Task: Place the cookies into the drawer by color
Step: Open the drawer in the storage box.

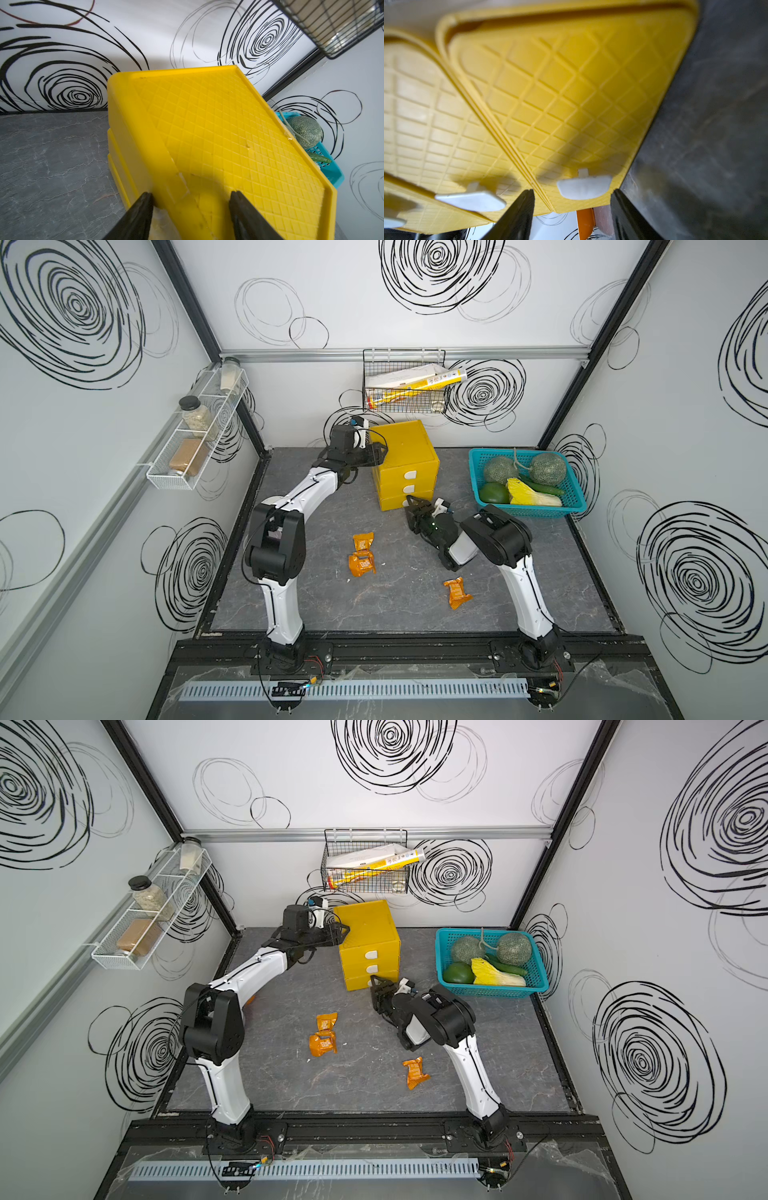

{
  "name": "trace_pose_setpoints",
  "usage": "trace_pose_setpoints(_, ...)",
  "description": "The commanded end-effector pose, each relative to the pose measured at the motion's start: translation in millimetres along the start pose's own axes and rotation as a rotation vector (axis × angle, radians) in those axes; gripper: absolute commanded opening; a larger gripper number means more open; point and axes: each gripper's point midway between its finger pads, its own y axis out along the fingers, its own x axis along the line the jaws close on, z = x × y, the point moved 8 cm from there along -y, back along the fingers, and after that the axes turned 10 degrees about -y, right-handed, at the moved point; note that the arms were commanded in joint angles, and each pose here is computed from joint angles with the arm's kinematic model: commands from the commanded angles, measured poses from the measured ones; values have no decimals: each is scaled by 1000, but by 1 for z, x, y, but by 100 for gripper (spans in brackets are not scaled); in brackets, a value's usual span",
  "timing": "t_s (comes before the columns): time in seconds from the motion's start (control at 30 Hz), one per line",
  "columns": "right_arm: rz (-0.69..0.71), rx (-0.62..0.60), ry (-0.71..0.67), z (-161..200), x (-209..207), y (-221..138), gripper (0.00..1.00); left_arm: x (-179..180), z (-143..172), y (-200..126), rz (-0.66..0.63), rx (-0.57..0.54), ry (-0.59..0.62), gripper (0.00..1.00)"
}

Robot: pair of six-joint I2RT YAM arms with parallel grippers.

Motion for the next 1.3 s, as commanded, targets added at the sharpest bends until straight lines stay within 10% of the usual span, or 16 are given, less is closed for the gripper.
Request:
trace_pose_setpoints(0.0,132,-31,12,-1,-33,-4,63,28,57,13,-82,229,-65,64)
trace_pose_setpoints(1.27,187,-98,-57,-8,-24,-3,40,30,50,9,-82,215,-78,64)
